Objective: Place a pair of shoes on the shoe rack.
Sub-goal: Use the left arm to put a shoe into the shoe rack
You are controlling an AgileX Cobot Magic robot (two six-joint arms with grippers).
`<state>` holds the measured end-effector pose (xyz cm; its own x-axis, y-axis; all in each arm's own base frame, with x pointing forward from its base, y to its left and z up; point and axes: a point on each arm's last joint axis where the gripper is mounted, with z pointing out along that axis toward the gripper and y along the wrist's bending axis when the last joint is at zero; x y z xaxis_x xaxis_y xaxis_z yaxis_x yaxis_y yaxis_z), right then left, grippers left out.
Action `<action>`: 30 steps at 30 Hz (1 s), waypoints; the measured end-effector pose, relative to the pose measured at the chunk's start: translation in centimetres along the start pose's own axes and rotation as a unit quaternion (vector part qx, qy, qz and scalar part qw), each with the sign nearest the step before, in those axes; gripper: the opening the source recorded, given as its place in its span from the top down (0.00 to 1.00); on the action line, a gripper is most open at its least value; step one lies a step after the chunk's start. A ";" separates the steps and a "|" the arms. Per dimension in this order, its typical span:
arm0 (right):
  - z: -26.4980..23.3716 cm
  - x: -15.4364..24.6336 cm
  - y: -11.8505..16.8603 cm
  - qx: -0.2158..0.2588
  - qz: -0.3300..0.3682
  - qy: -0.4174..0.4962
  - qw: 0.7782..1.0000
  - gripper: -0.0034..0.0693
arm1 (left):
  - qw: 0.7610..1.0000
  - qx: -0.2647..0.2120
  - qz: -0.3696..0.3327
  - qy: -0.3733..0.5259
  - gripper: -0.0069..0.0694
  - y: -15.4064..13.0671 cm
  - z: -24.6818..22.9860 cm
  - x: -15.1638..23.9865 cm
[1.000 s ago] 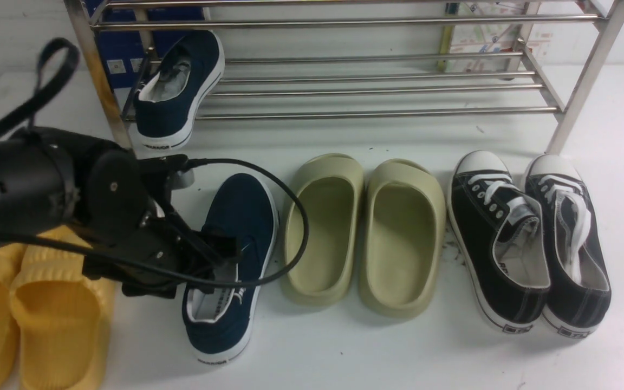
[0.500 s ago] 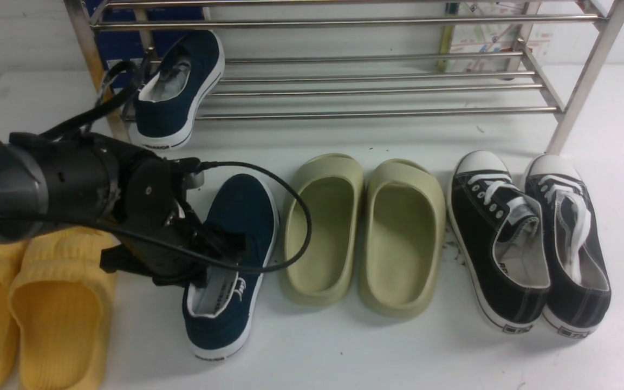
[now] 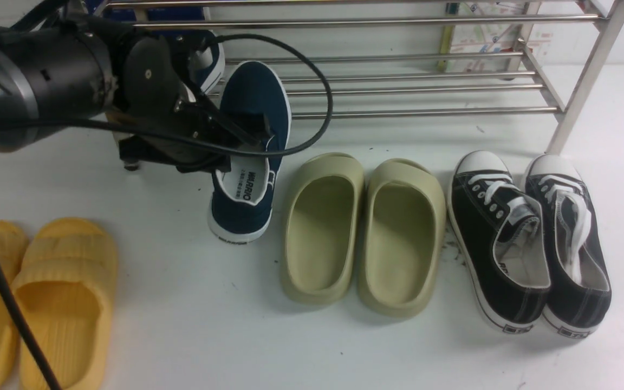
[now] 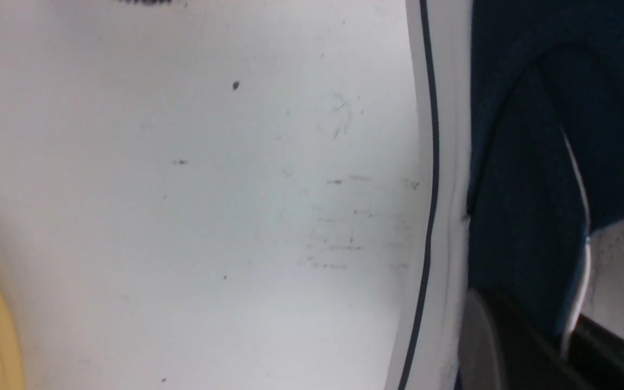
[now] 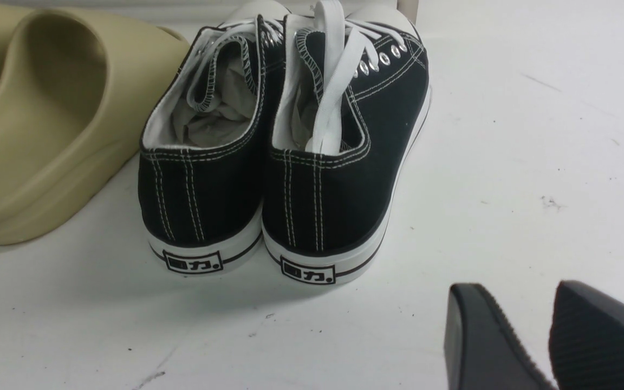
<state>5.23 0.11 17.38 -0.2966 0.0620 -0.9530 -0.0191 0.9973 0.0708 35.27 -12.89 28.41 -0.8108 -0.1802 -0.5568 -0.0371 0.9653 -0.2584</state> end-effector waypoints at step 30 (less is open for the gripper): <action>0.0 0.0 0.0 0.000 0.000 0.000 1.000 0.62 | 0.998 -0.012 -0.013 -0.052 0.91 0.8 9.8 -9.3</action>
<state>5.23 0.11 17.38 -0.2966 0.0620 -0.9530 -0.0191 0.9973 0.0708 48.45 -12.29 25.65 -0.7441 -0.2224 -0.6299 -0.0719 0.9641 -0.2555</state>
